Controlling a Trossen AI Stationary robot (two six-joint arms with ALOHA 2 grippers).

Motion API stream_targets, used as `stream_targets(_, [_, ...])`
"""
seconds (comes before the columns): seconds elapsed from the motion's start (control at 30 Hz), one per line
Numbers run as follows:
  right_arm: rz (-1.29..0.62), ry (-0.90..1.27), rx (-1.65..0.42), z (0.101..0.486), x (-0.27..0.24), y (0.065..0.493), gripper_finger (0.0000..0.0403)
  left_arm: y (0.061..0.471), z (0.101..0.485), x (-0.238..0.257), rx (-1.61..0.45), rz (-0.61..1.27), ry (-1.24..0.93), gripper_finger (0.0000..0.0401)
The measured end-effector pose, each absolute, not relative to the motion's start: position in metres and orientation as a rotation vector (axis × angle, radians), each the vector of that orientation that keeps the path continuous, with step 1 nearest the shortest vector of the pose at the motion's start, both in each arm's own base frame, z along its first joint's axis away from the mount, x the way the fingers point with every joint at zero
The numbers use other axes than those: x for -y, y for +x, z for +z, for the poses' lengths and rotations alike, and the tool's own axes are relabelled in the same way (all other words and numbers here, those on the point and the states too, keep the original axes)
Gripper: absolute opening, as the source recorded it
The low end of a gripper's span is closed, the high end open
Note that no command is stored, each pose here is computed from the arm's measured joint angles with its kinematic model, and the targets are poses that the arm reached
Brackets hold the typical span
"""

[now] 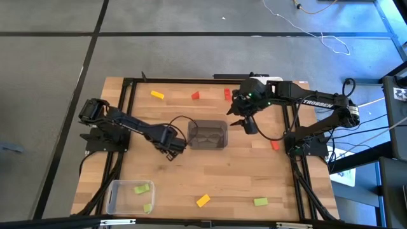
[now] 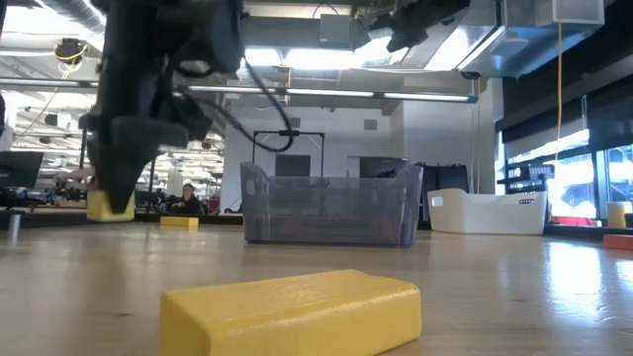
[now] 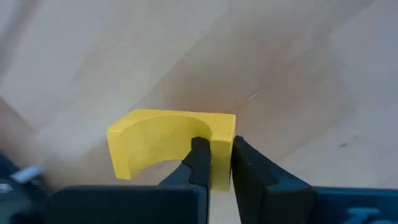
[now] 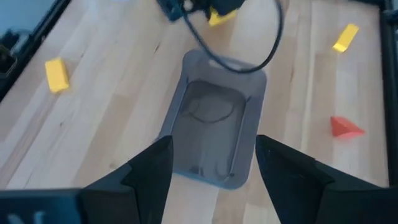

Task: Sort & place blocks by color
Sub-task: Put the middle left yellow block into the black bin

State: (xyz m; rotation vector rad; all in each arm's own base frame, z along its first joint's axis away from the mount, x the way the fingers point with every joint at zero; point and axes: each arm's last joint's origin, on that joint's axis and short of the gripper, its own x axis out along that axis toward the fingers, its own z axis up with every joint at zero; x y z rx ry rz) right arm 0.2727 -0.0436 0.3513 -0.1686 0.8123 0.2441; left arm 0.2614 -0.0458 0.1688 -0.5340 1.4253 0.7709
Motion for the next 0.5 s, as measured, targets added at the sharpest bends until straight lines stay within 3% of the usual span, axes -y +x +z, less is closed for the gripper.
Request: stream_targets(0.5, [0.249, -0.155, -0.866, 0.35, 0.044, 0.265, 0.0229, 0.291, 0.258, 0.039, -1.323, 0.73, -0.356, 0.0029])
